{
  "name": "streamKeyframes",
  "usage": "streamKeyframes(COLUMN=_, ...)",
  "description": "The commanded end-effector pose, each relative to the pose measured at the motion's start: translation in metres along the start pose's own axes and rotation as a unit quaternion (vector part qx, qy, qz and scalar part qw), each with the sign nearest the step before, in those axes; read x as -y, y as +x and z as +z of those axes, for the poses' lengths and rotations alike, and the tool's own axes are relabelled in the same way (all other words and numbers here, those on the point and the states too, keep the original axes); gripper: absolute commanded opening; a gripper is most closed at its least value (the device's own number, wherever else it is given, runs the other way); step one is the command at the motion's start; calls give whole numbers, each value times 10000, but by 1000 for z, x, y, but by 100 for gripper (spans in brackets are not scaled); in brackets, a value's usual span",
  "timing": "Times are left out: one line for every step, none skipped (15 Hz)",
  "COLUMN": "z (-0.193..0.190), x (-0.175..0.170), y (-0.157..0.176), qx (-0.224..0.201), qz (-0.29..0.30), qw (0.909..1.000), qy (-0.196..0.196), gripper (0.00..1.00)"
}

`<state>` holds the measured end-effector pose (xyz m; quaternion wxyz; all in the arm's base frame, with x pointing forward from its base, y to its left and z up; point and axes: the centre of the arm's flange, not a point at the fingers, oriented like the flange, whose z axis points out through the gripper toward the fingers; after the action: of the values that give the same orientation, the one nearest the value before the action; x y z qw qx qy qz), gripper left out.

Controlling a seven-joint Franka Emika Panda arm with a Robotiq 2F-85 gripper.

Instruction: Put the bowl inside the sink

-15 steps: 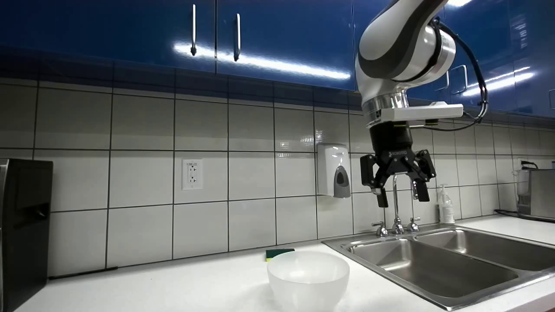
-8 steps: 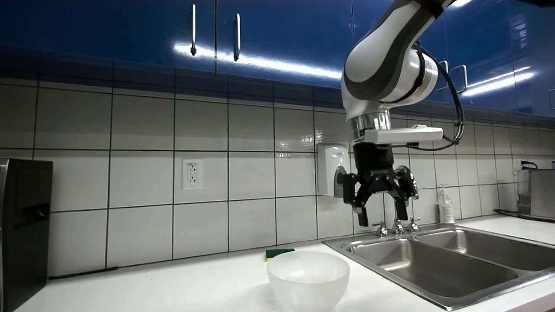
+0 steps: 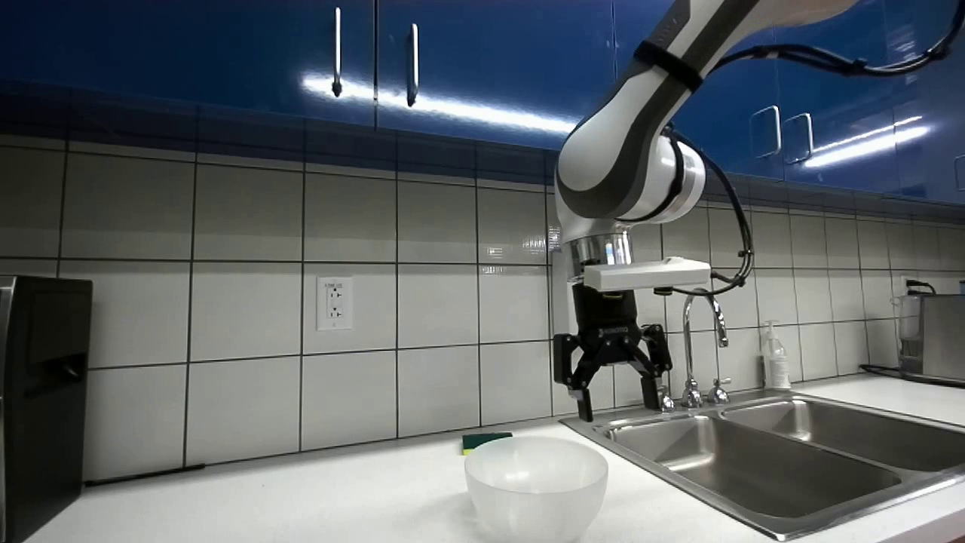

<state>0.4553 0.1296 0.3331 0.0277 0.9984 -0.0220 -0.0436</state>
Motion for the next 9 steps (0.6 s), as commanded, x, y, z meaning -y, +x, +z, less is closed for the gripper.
streamKeyframes(z=7, x=23, y=43, qx=-10, qz=115, qw=9999, qy=-111, gripper=100)
streamKeyframes(z=7, x=29, y=51, qx=-12, qz=118, qw=9998, qy=-130, gripper=100)
streamKeyframes(z=8, x=35, y=57, qx=-28, qz=114, qw=9998, qy=-141, gripper=100)
streamKeyframes(z=7, x=42, y=62, qx=-70, qz=96, qw=9998, qy=-161, gripper=100)
streamKeyframes(z=5, x=50, y=66, qx=-98, qz=53, qw=9998, qy=-169, gripper=100)
streamKeyframes(z=4, x=58, y=69, qx=-141, qz=24, qw=9997, qy=-177, gripper=100)
streamKeyframes(z=3, x=67, y=71, qx=-164, qz=-14, qw=9997, qy=-162, gripper=100)
streamKeyframes(z=2, x=75, y=73, qx=-184, qz=-48, qw=9997, qy=-145, gripper=100)
streamKeyframes(z=1, x=83, y=73, qx=-210, qz=-74, qw=9997, qy=-132, gripper=100)
